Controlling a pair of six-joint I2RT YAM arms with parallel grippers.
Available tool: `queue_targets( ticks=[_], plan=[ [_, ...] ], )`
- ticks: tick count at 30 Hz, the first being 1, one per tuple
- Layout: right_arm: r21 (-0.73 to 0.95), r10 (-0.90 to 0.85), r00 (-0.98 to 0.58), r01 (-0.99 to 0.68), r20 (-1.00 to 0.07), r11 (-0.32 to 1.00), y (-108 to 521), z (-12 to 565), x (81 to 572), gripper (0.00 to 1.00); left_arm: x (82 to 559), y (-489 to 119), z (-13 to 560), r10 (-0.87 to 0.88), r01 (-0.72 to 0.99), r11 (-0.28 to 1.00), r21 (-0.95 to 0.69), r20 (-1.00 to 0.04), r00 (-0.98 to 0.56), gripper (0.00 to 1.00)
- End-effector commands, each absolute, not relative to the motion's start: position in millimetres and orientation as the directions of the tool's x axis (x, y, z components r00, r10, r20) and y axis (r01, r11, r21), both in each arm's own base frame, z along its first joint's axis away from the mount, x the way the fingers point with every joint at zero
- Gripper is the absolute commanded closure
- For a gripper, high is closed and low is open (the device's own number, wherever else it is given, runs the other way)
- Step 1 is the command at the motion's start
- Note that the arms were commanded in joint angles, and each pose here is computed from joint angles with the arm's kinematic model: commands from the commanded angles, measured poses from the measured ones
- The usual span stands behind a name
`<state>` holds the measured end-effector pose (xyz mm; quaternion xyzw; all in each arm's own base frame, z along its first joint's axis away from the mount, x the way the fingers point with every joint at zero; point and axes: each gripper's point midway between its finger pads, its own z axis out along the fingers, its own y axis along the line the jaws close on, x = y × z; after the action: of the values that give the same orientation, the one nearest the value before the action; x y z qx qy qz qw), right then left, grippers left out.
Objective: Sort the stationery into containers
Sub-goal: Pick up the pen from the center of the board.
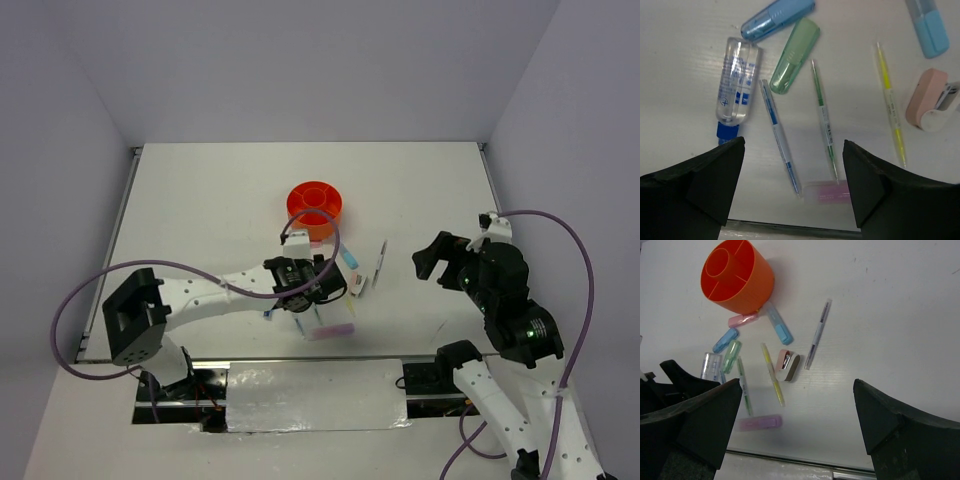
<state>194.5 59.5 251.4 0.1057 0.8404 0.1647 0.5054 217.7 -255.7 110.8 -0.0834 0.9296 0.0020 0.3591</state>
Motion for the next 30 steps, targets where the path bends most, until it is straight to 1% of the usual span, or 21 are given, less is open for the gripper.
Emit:
queue_targets(
  ticks=[1, 6, 10, 12, 15, 16, 18, 19, 21, 26, 27, 30],
  plan=[
    [0.397, 0.340, -0.461, -0.028, -0.820, 0.918, 66.3, 250.7, 198.0, 0.00, 218.5, -263.2, 103.0, -0.239, -0.227, 0.968, -0.106, -0.663, -0.710, 0.10],
    [0.394, 0.329, -0.465, -0.047, -0.822, 0.918, 68.4, 245.0, 195.7, 0.00, 212.4, -258.4, 77.0, -0.256, -0.283, 0.957, -0.061, -0.634, -0.730, 0.18],
    [0.396, 0.328, -0.458, -0.056, -0.826, 0.917, 69.3, 245.6, 196.3, 0.00, 207.0, -258.4, 62.1, -0.262, -0.281, 0.957, -0.066, -0.612, -0.747, 0.18],
    [0.403, 0.326, -0.467, -0.073, -0.822, 0.912, 72.9, 244.8, 195.6, 0.00, 204.0, -258.0, 52.9, -0.263, -0.282, 0.957, -0.065, -0.599, -0.756, 0.23],
    [0.405, 0.323, -0.474, -0.081, -0.820, 0.911, 74.8, 244.3, 195.3, 0.00, 199.5, -253.7, 42.8, -0.267, -0.293, 0.955, -0.053, -0.586, -0.765, 0.24],
    [0.402, 0.319, -0.473, -0.085, -0.822, 0.912, 74.8, 244.5, 195.0, 0.00, 199.6, -253.5, 41.9, -0.270, -0.294, 0.954, -0.057, -0.587, -0.763, 0.29],
    [0.400, 0.316, -0.473, -0.088, -0.823, 0.912, 74.9, 244.1, 194.8, 0.00, 196.7, -248.2, 36.1, -0.267, -0.298, 0.954, -0.045, -0.585, -0.766, 0.30],
    [0.402, 0.317, -0.472, -0.087, -0.823, 0.912, 75.0, 244.5, 194.9, 0.00, 196.1, -247.6, 34.9, -0.268, -0.299, 0.953, -0.046, -0.583, -0.767, 0.34],
    [0.403, 0.318, -0.471, -0.089, -0.823, 0.911, 75.3, 243.8, 194.9, 0.00, 194.3, -245.7, 29.9, -0.271, -0.302, 0.952, -0.045, -0.579, -0.769, 0.39],
    [0.404, 0.311, -0.485, -0.099, -0.817, 0.909, 78.1, 241.2, 195.6, 0.00, 191.0, -245.6, 21.0, -0.276, -0.301, 0.952, -0.050, -0.565, -0.777, 0.40],
    [0.405, 0.311, -0.486, -0.100, -0.817, 0.909, 78.5, 241.3, 195.9, 0.00, 190.8, -245.1, 20.1, -0.278, -0.303, 0.952, -0.052, -0.565, -0.777, 0.45],
    [0.404, 0.309, -0.486, -0.102, -0.817, 0.909, 78.7, 241.3, 195.8, 0.00, 188.0, -242.4, 15.2, -0.281, -0.304, 0.951, -0.053, -0.559, -0.780, 0.49]
  ],
)
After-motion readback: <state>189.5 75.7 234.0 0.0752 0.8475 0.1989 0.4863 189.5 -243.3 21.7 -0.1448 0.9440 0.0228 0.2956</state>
